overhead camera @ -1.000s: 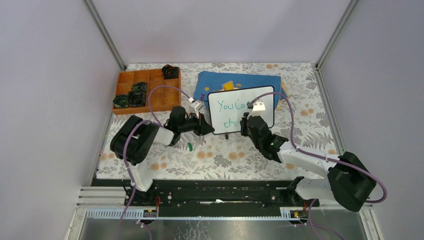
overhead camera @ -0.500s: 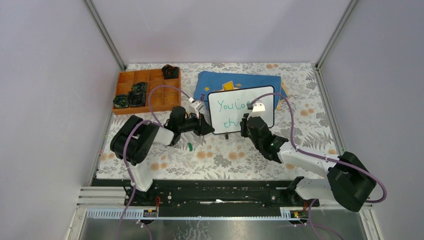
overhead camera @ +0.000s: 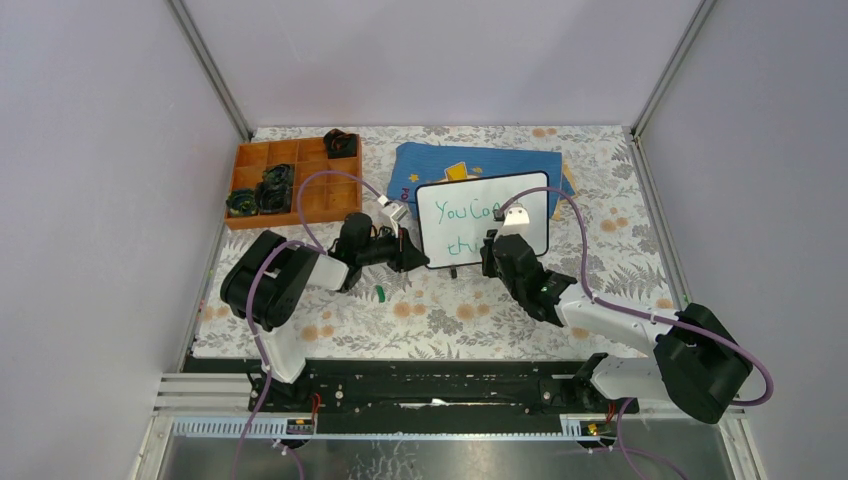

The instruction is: Write a sentence on the whiteboard

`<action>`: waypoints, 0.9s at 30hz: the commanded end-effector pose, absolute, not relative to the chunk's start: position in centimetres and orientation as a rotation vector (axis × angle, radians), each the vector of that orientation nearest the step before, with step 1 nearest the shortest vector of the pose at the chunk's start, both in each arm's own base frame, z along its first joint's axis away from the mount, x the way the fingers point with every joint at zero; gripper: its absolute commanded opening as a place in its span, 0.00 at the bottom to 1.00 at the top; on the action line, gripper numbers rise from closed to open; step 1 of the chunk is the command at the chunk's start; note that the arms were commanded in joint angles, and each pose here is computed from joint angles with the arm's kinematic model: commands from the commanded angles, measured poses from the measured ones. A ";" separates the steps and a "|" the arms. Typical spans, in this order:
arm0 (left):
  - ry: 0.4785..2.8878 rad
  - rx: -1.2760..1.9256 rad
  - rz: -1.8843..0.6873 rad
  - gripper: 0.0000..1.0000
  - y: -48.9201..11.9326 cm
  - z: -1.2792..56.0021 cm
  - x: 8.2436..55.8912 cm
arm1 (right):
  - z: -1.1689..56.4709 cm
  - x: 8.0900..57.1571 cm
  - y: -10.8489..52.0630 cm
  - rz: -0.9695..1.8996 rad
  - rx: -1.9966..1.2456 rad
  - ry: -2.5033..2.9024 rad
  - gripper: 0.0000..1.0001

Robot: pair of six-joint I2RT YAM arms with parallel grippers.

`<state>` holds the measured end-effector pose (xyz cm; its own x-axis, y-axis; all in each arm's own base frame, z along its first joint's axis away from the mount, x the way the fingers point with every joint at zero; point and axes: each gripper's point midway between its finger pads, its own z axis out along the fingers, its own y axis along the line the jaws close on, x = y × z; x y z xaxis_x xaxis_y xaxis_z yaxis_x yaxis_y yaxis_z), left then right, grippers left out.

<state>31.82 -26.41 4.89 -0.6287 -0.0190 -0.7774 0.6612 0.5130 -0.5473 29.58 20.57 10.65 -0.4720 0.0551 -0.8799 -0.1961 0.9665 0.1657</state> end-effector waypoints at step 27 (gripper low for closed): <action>1.968 0.542 -1.101 0.25 -26.6 5.5 32.8 | 15.0 30.6 18.3 0.272 0.043 1.898 0.00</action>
